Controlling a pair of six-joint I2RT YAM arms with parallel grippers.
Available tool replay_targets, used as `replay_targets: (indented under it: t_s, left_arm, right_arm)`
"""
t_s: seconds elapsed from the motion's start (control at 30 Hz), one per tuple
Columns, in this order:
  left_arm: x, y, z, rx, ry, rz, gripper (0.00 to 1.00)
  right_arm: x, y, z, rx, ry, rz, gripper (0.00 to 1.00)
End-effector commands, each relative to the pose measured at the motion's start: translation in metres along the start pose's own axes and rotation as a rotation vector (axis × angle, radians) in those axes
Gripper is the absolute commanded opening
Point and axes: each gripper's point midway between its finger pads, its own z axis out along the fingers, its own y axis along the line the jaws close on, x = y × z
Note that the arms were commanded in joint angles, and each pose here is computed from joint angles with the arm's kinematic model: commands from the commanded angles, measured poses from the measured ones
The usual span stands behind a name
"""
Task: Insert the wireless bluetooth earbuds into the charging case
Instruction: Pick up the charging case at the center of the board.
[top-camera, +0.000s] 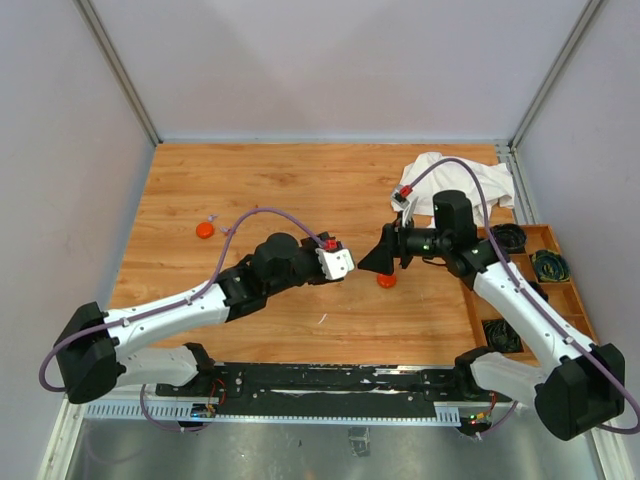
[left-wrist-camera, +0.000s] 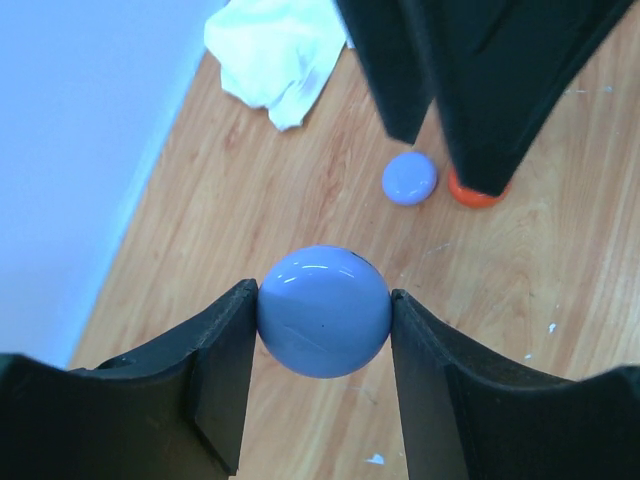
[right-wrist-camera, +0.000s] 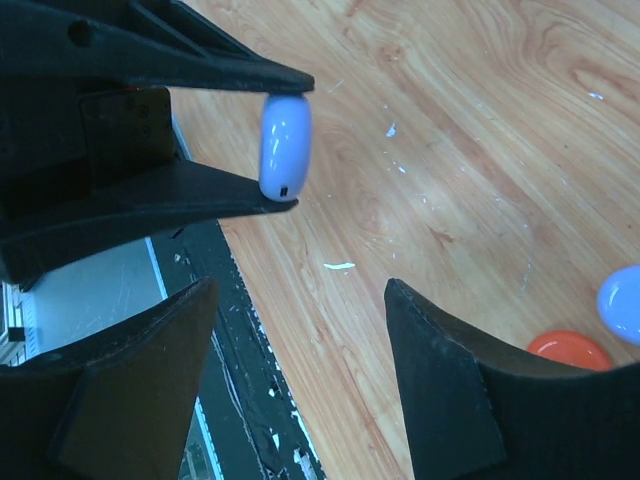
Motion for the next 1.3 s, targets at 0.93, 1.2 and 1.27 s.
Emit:
replay_targets:
  t_s: [0.93, 1.2, 1.27]
  left_arm:
    - [-0.030, -0.040, -0.007, 0.194, -0.142, 0.373, 0.57]
    - [-0.029, -0.039, -0.008, 0.183, -0.138, 0.371, 0.58]
    - [-0.028, -0.039, -0.008, 0.180, -0.133, 0.377, 0.59]
  right_arm:
    - [0.000, 0.045, 0.040, -0.200, 0.138, -0.110, 0.46]
    - [0.008, 0.047, 0.037, -0.212, 0.171, -0.119, 0.35]
    - [0.011, 0.047, 0.036, -0.211, 0.182, -0.121, 0.31]
